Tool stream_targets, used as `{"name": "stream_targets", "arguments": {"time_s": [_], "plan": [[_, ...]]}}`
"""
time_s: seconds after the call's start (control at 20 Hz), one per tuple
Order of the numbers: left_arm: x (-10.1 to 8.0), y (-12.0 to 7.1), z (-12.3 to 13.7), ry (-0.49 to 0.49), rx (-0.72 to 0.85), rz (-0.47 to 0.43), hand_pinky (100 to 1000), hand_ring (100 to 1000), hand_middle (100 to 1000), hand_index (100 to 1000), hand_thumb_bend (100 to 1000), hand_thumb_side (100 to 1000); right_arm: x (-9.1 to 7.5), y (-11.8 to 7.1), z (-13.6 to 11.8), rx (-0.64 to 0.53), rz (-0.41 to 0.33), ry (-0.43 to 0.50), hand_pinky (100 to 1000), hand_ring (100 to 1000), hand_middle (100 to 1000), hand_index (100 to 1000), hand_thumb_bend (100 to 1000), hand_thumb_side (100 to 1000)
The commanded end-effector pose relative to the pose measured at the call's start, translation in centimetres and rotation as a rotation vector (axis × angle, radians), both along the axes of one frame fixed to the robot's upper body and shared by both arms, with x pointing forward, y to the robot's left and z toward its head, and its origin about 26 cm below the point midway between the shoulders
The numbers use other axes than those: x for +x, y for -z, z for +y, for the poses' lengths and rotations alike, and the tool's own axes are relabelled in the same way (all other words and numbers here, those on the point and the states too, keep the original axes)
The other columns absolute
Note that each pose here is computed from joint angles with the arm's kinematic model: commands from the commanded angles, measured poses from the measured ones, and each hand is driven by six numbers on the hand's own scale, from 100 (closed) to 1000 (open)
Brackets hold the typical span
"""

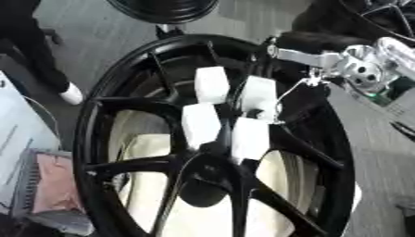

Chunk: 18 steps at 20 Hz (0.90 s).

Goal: Pull the pin out of the wheel hub.

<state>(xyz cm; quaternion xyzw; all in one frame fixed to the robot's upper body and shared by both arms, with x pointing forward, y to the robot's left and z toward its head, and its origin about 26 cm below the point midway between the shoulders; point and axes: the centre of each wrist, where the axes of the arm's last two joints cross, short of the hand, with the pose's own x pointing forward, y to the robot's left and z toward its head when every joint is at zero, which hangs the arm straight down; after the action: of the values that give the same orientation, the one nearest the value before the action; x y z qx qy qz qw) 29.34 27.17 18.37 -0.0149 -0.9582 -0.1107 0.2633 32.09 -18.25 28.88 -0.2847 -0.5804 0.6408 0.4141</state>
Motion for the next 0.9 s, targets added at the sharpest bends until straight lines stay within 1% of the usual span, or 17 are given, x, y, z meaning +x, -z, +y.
{"name": "stream_targets", "arguments": {"time_s": [0.05,0.1,0.2,0.3,0.4,0.5,0.75,0.9], "plan": [[-0.16,-0.73,0.09,-0.003,0.004,-0.030,775,624,618,801,100,732,-0.01,-0.82,-0.47,0.013,-0.022,0.019,760,681,593,716,401,210],[-0.16,-0.73,0.08,-0.003,0.004,-0.029,775,624,618,801,100,732,-0.01,-0.81,-0.48,0.015,-0.021,0.020,760,681,593,716,401,210],[-0.16,-0.72,0.07,-0.002,0.004,-0.029,775,624,619,801,100,732,-0.01,-0.79,-0.50,0.020,-0.020,0.023,756,673,570,701,362,186],[-0.16,-0.72,0.06,-0.002,0.004,-0.029,776,624,618,801,100,732,-0.01,-0.78,-0.53,0.027,-0.020,0.028,756,669,560,695,350,163],[-0.17,-0.69,0.05,-0.001,0.003,-0.028,776,624,618,800,100,733,-0.01,-0.74,-0.54,0.031,-0.018,0.030,752,662,546,684,318,119],[-0.17,-0.67,0.03,-0.001,0.003,-0.026,776,624,618,800,100,732,-0.05,-0.77,-0.50,0.038,-0.018,0.028,751,658,539,677,299,101],[-0.17,-0.67,0.03,-0.002,0.001,-0.026,777,624,619,800,100,733,-0.21,-1.00,-0.36,0.056,-0.035,0.020,746,643,499,645,214,100],[-0.19,-0.62,0.04,-0.004,0.000,-0.022,777,624,619,800,100,733,-0.34,-1.17,-0.24,0.072,-0.055,0.013,750,639,488,632,179,100]]}}
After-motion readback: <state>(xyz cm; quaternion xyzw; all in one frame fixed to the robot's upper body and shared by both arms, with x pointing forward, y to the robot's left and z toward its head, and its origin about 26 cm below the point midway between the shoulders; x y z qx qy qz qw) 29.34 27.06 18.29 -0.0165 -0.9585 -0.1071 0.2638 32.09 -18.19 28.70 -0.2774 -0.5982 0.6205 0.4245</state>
